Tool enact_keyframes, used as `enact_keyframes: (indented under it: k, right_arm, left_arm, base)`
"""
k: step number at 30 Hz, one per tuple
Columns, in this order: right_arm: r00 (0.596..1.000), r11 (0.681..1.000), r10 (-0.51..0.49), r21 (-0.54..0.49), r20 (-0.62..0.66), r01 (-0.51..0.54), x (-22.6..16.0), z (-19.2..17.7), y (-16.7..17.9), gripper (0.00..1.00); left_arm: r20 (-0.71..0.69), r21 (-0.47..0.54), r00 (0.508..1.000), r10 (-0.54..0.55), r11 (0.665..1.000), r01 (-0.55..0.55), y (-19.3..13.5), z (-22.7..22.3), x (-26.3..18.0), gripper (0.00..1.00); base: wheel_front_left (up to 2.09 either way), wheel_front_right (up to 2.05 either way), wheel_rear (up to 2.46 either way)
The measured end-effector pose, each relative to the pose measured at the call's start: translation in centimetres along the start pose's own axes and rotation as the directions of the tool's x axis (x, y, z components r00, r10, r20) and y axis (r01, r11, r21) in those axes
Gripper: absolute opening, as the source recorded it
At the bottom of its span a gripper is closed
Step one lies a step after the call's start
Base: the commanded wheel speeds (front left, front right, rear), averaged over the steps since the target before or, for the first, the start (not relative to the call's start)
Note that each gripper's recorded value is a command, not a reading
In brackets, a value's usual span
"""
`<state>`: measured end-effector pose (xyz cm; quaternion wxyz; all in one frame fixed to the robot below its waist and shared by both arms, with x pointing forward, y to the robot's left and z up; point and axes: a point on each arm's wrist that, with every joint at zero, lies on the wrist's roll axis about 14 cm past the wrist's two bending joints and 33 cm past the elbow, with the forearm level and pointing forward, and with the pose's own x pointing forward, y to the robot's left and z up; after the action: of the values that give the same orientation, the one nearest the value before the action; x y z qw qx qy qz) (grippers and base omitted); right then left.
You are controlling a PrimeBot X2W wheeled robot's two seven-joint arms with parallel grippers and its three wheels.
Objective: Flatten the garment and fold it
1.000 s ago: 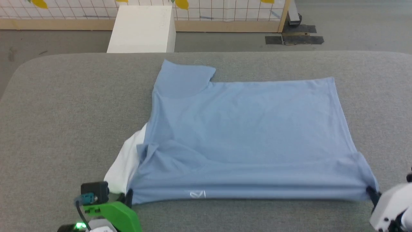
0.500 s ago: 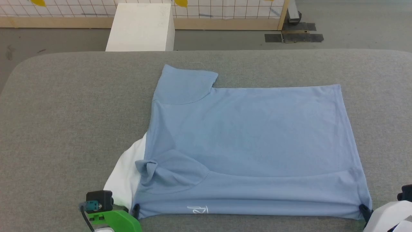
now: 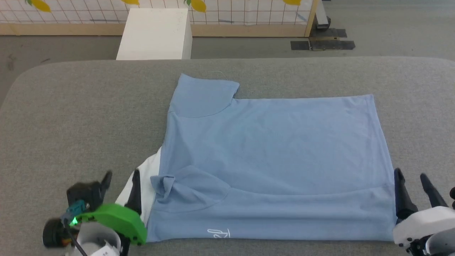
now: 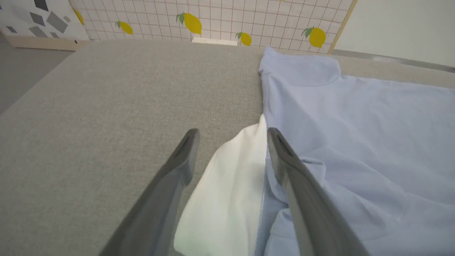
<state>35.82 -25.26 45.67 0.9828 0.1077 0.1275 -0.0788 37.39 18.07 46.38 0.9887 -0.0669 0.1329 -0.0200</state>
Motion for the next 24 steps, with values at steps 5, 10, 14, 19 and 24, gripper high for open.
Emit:
enact_keyframes:
  k: [5,10,14,19,24]
  right_arm:
    - [0.986,0.996,0.073,-0.067,0.151,-0.063,0.6,2.3,2.6,1.00]
    - [0.968,0.986,0.146,-0.110,0.206,-0.125,2.2,3.3,4.6,1.00]
    - [0.958,0.975,0.197,-0.146,0.207,-0.169,3.8,3.5,5.8,1.00]
    - [0.955,0.967,0.225,-0.166,0.193,-0.194,5.8,3.0,6.7,1.00]
    - [0.961,0.967,0.220,-0.168,0.170,-0.192,7.1,2.1,6.6,1.00]
  left_arm:
    - [0.182,0.127,0.974,-0.135,0.985,0.113,-2.1,5.2,3.3,1.00]
    - [0.213,0.227,0.946,-0.244,0.954,0.195,-3.5,8.3,7.8,1.00]
    - [0.172,0.300,0.938,-0.301,0.923,0.241,-4.3,10.1,12.3,1.00]
    - [0.029,0.352,0.947,-0.321,0.889,0.291,-4.8,10.2,18.2,1.00]
    - [-0.181,0.308,0.948,-0.262,0.900,0.308,-4.4,7.3,22.9,1.00]
  base:
    - [0.00,0.00,0.00]
    - [0.00,0.00,0.00]
    - [0.00,0.00,0.00]
    - [0.00,0.00,0.00]
    - [0.00,0.00,0.00]
